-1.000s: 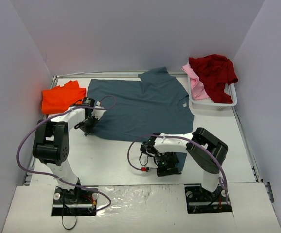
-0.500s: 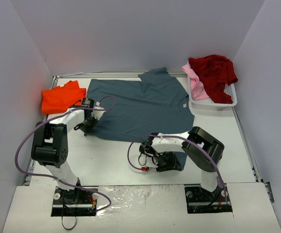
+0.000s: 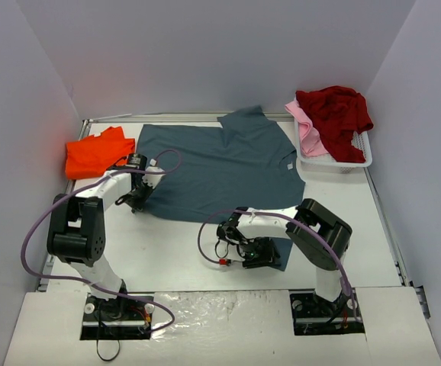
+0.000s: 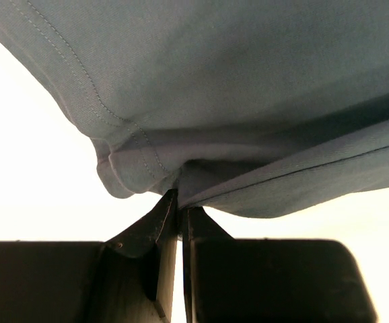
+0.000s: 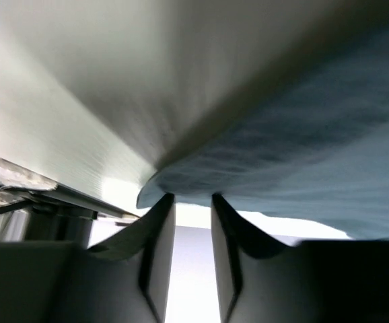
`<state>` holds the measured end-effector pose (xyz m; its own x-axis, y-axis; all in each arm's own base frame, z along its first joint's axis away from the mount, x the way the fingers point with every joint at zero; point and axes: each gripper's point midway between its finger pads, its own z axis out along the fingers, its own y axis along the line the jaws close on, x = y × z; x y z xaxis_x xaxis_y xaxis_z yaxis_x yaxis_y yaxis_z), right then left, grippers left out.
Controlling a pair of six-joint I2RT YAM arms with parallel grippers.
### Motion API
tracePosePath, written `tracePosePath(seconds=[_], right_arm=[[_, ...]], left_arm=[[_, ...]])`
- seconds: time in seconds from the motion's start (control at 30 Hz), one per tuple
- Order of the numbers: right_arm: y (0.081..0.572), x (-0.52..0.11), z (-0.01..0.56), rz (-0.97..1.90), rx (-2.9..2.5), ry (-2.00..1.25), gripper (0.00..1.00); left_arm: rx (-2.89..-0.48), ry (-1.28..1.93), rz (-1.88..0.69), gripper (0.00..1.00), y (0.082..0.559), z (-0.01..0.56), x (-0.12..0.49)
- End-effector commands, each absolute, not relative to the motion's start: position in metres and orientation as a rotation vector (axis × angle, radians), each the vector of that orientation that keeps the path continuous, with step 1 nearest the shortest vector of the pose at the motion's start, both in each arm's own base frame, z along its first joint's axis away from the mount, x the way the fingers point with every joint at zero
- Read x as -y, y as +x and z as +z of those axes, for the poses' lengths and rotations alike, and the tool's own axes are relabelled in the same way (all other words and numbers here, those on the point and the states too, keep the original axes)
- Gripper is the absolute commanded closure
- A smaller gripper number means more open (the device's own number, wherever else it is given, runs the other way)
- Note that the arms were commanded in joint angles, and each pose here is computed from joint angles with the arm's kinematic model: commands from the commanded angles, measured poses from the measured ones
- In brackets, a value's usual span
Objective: Fold and stack the t-shirts
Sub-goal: Grap the side of the flattened tshirt closest away from the robot with both arms
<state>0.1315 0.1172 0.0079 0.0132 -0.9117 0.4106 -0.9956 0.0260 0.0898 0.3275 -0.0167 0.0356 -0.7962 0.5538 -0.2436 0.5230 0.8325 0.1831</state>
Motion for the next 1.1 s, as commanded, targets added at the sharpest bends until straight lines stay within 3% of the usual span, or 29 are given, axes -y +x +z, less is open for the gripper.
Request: tracePosePath(seconds=[0.0, 0.07, 0.43, 0.73, 1.07], right_arm=[[0.133, -0.121, 0.024, 0.328, 1.981, 1.945, 0.7], [0.133, -0.12, 0.028, 0.335, 1.995, 1.947, 0.64], [0.124, -0.123, 0.067, 0.258, 2.054, 1.949, 0.65], [0.097, -0.104, 0.063, 0.186, 1.968, 1.871, 0.66], [0.089, -0.102, 0.058, 0.164, 1.926, 1.834, 0.59]], left_arm=[[-2.674, 0.788, 0.181, 0.98, 0.332, 0.055, 0.016], [-2.671, 0.787, 0.181, 0.97, 0.332, 0.056, 0.017], [-2.642, 0.777, 0.185, 0.98, 0.331, 0.064, 0.017], [-2.642, 0.779, 0.184, 0.98, 0.328, 0.063, 0.017], [-2.644, 0.782, 0.184, 0.97, 0.327, 0.059, 0.017]])
